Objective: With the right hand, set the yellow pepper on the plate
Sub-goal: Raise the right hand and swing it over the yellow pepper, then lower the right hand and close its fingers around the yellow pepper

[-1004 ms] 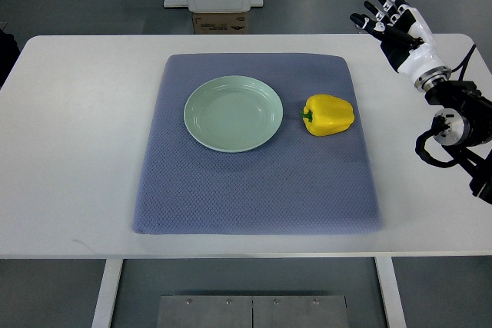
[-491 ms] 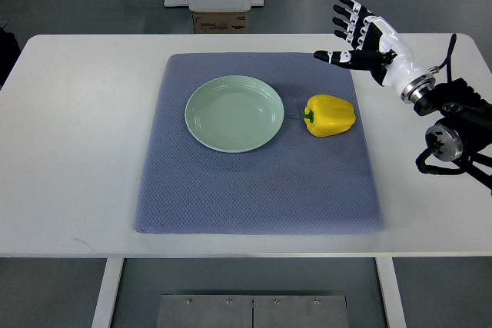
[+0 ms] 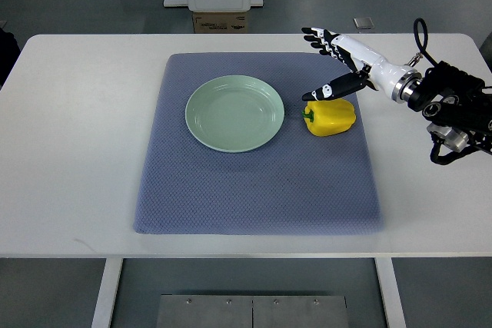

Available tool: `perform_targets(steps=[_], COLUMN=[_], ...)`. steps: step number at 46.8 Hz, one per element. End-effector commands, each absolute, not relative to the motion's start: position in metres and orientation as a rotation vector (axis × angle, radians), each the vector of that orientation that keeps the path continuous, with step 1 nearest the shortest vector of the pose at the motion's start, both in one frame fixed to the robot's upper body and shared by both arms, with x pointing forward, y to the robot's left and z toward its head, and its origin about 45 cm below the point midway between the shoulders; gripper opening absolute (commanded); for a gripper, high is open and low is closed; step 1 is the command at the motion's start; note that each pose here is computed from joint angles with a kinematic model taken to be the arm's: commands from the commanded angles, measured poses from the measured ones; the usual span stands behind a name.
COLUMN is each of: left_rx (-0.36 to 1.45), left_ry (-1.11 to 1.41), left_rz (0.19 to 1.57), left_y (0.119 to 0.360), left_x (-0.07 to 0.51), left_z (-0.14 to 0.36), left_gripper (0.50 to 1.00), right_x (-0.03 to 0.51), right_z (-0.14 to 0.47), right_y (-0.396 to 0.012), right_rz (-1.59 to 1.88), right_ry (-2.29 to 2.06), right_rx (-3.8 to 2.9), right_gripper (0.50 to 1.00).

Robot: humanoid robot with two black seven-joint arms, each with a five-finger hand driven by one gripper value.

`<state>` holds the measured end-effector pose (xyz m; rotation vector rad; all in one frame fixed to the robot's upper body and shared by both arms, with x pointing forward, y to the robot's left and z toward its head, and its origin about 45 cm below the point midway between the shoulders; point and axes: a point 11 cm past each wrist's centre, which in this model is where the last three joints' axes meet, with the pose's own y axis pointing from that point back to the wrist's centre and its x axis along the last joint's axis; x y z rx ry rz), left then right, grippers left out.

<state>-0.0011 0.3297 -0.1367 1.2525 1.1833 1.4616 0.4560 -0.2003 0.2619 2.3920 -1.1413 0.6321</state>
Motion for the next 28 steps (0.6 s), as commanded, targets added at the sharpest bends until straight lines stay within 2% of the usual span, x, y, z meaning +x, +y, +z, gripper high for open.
perform_targets(steps=[1,28], left_rx=[1.253,1.253], left_ry=[1.183,1.183], left_rz=[1.462,1.462], left_y=[0.330,0.330], left_x=[-0.001,-0.001], left_z=[-0.137,-0.137], left_gripper=[1.000,1.000], right_x=[0.456,0.456], right_z=[0.258,0.227], right_y=[-0.200,-0.204], right_rz=[0.689,0.856], right_ry=[-1.081,-0.797], right_rx=[2.359,2.145], right_gripper=[0.995,0.998])
